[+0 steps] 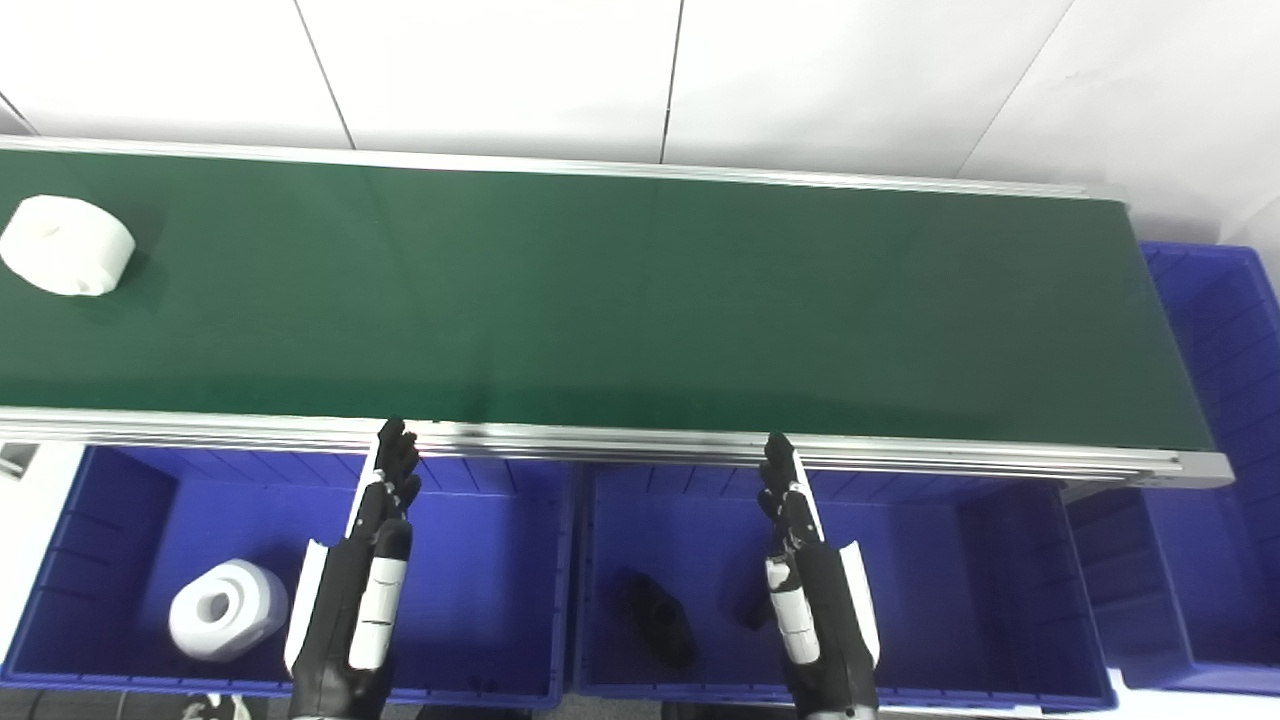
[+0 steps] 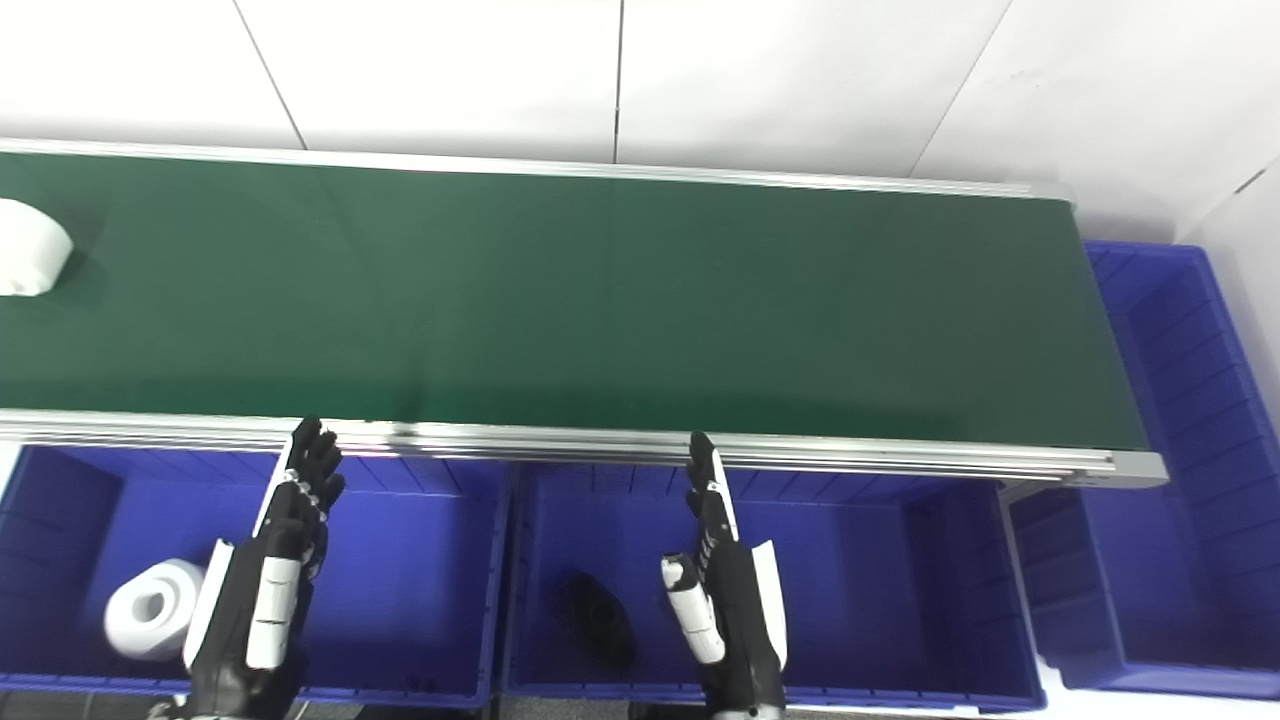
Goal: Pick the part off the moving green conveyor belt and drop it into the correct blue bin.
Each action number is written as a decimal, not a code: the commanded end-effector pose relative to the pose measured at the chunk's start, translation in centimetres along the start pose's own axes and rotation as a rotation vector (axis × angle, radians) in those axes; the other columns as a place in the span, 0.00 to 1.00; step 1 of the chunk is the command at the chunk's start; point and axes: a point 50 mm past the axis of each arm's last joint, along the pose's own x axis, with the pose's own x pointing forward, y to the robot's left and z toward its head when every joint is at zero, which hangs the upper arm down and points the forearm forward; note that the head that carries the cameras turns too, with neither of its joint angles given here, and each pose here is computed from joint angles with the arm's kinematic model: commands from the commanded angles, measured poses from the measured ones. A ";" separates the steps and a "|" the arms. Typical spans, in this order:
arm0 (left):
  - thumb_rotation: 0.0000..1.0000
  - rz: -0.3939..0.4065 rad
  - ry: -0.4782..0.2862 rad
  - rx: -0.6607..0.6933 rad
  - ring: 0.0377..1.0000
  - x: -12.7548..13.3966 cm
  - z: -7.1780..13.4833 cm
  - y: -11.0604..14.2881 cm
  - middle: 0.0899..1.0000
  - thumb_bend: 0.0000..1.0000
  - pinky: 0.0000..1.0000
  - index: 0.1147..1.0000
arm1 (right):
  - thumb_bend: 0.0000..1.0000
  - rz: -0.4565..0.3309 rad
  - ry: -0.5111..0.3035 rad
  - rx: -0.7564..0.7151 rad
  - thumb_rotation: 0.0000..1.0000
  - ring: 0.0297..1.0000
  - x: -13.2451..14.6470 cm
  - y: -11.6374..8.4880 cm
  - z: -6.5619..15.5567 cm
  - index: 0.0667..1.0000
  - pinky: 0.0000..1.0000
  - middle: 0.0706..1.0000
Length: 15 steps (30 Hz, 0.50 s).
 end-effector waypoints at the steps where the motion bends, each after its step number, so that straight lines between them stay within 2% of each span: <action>1: 0.98 -0.001 -0.050 0.004 1.00 0.0 0.9 0.0 1.00 0.56 1.00 1.00 | 0.84 0.005 -0.039 0.033 0.98 1.00 0.2 1.1 1.2 1.00 0.99 1.00; 15: 0.98 -0.006 -0.056 0.013 1.00 0.1 0.7 0.0 1.00 0.56 1.00 1.00 | 0.84 0.006 -0.045 0.032 0.97 1.00 0.3 1.0 1.1 1.00 0.98 1.00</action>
